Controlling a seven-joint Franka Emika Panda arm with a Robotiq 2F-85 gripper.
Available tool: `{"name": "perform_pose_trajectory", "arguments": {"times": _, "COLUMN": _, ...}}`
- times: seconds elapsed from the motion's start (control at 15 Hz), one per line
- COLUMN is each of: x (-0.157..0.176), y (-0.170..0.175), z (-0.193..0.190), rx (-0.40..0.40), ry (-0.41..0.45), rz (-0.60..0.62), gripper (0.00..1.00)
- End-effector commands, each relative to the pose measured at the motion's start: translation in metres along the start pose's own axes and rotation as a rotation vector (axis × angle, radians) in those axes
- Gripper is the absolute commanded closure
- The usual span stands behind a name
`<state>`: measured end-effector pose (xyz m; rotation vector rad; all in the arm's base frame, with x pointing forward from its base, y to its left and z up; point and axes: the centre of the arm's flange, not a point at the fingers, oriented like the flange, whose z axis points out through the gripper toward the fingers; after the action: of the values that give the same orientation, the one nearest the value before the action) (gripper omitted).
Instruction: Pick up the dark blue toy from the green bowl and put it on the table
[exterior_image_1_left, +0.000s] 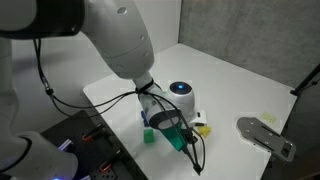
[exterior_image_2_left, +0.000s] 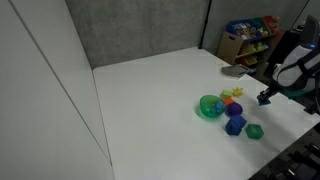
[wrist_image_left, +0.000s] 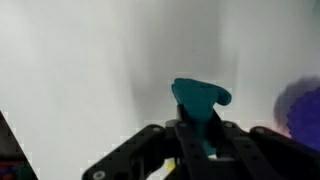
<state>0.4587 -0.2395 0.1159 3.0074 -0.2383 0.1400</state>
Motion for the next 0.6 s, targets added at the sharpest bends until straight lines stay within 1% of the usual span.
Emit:
{"name": "perform_pose_trajectory", "arguments": {"times": 0.0, "x": -0.018, "y": 0.018, "z": 0.027, "rx": -0.006, "ry": 0.016, "rz": 0.037, "gripper": 0.92}}
{"name": "perform_pose_trajectory", "arguments": {"times": 0.13, "x": -0.021, "y": 0.022, "z": 0.038, "rx": -0.011, "ry": 0.027, "rz": 0.049, "gripper": 0.94}}
{"name": "perform_pose_trajectory", "arguments": {"times": 0.2, "x": -0.023, "y": 0.022, "z": 0.043, "rx": -0.011, "ry": 0.029, "rz": 0.049, "gripper": 0.93}}
{"name": "perform_pose_trajectory", "arguments": {"times": 0.27, "x": -0.024, "y": 0.022, "z": 0.046, "rx": -0.015, "ry": 0.033, "rz": 0.052, "gripper": 0.88}}
{"name": "perform_pose_trajectory", "arguments": {"times": 0.33, "x": -0.026, "y": 0.021, "z": 0.048, "rx": -0.016, "ry": 0.035, "rz": 0.048, "gripper": 0.56}}
{"name": "perform_pose_trajectory", "arguments": {"times": 0.4, "x": -0.026, "y": 0.019, "z": 0.048, "rx": -0.016, "ry": 0.039, "rz": 0.043, "gripper": 0.56}}
{"name": "perform_pose_trajectory", "arguments": {"times": 0.53, "x": -0.027, "y": 0.015, "z": 0.045, "rx": -0.01, "ry": 0.044, "rz": 0.032, "gripper": 0.43}}
